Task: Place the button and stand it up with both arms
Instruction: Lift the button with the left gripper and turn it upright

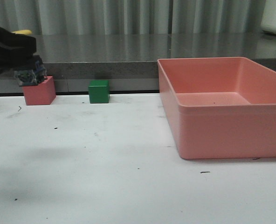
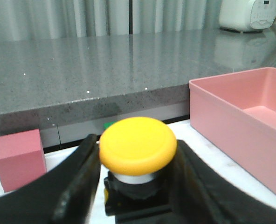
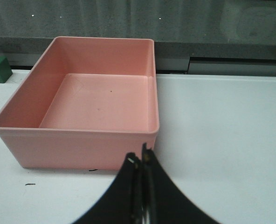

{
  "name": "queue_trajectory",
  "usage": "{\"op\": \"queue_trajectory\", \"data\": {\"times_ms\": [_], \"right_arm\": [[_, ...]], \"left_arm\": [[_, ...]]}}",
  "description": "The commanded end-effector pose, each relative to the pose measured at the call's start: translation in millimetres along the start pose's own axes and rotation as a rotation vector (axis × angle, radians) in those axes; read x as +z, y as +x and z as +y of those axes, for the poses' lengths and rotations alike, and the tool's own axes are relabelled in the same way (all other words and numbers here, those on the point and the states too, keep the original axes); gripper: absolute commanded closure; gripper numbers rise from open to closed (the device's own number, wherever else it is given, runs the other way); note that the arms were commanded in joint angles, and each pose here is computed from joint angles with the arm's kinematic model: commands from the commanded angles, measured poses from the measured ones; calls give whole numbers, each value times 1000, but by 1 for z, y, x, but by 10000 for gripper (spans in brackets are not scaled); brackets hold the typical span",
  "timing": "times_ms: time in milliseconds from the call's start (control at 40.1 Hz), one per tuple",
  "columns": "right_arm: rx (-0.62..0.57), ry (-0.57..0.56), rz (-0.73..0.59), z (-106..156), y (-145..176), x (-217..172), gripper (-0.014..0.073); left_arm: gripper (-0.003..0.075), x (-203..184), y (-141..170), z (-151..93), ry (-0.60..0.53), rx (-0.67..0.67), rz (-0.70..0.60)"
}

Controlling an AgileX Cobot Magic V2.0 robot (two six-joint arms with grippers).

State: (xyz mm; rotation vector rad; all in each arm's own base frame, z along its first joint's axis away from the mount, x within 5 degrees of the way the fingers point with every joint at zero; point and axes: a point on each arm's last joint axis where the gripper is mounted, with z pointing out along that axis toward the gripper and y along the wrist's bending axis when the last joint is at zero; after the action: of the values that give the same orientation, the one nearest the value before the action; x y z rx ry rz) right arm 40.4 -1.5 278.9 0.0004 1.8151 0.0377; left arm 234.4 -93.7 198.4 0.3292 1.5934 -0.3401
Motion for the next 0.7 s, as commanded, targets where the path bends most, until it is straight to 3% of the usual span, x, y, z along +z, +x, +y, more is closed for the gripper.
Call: {"op": "queue_trajectory", "data": {"times_ms": [0, 424, 673], "right_arm": [[-20, 5, -92, 0, -14, -2, 664], [-20, 5, -92, 0, -14, -2, 664], [-20, 5, -92, 0, -14, -2, 664]], "left_arm": [[532, 5, -9, 1, -5, 11, -127], [532, 22, 39, 8, -56, 8, -97], [532, 23, 48, 8, -58, 6, -65]]}}
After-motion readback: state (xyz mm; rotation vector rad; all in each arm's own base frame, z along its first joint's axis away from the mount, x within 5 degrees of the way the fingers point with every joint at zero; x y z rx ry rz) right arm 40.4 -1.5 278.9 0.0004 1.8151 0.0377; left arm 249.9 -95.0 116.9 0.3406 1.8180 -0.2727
